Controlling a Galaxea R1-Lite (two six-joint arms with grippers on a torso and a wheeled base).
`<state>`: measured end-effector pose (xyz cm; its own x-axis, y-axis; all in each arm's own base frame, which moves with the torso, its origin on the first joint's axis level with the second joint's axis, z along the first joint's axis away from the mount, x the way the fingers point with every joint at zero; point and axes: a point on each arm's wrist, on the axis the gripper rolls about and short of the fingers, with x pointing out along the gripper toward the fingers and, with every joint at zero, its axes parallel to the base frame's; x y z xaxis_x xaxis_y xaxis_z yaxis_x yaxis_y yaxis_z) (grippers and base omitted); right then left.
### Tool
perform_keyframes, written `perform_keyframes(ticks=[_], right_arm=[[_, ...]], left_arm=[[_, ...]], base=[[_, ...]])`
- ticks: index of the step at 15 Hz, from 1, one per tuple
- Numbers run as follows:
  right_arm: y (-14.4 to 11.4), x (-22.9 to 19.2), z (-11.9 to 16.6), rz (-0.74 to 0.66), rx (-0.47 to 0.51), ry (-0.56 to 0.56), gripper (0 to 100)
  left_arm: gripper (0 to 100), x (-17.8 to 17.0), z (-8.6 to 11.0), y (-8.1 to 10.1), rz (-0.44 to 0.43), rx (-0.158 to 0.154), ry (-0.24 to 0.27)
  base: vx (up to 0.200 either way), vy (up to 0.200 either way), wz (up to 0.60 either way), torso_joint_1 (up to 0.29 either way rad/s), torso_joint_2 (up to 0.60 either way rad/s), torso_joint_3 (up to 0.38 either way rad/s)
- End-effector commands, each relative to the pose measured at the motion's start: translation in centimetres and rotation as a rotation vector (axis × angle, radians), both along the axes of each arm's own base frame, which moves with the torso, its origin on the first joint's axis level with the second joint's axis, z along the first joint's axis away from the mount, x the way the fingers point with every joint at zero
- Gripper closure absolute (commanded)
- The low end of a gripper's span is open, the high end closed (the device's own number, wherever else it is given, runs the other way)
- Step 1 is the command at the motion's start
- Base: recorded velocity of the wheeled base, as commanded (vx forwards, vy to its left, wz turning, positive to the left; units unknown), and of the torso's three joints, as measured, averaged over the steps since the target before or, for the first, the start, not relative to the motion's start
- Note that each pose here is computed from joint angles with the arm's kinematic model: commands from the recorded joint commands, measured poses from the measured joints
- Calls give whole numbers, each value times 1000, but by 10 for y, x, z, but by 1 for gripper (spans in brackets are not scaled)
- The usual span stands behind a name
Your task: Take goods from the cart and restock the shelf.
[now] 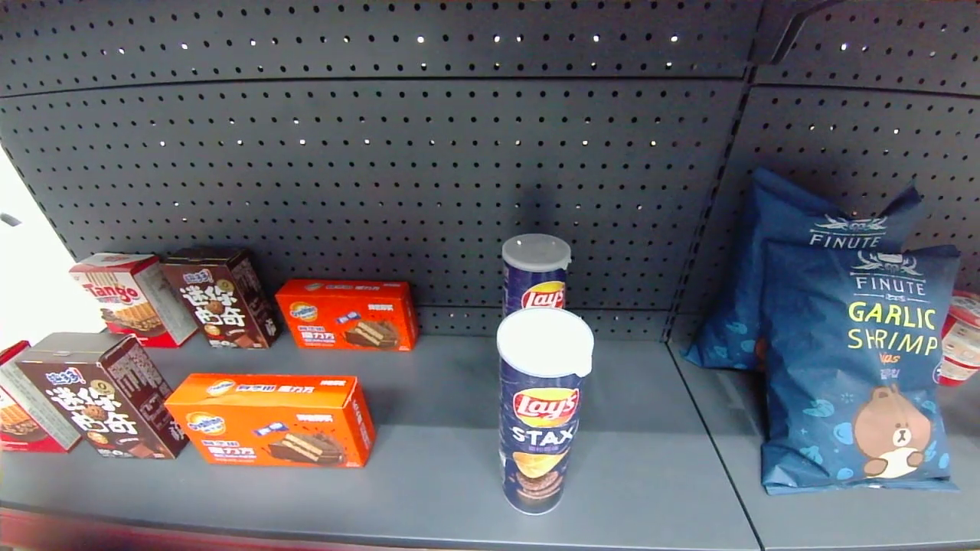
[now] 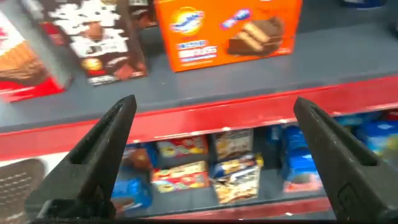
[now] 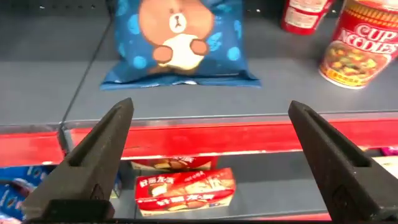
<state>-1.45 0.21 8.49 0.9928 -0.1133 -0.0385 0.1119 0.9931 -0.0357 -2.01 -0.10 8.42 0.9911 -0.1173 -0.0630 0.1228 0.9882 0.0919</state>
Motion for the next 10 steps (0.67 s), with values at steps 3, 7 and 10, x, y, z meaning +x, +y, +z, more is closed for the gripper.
perform_keyframes(ticks=[3, 7, 10], right_arm=[[1, -1, 0, 54, -1, -14, 0], [1, -1, 0, 57, 7, -16, 0], [1, -1, 0, 59, 19, -16, 0]], left_arm=[[0, 2, -7, 0, 12, -20, 25], [0, -3, -9, -1, 23, -45, -40], [0, -3, -8, 0, 38, -48, -55]], base=[[0, 0, 0, 0, 0, 0], [0, 0, 0, 0, 0, 0], [0, 0, -200, -1, 1, 2]])
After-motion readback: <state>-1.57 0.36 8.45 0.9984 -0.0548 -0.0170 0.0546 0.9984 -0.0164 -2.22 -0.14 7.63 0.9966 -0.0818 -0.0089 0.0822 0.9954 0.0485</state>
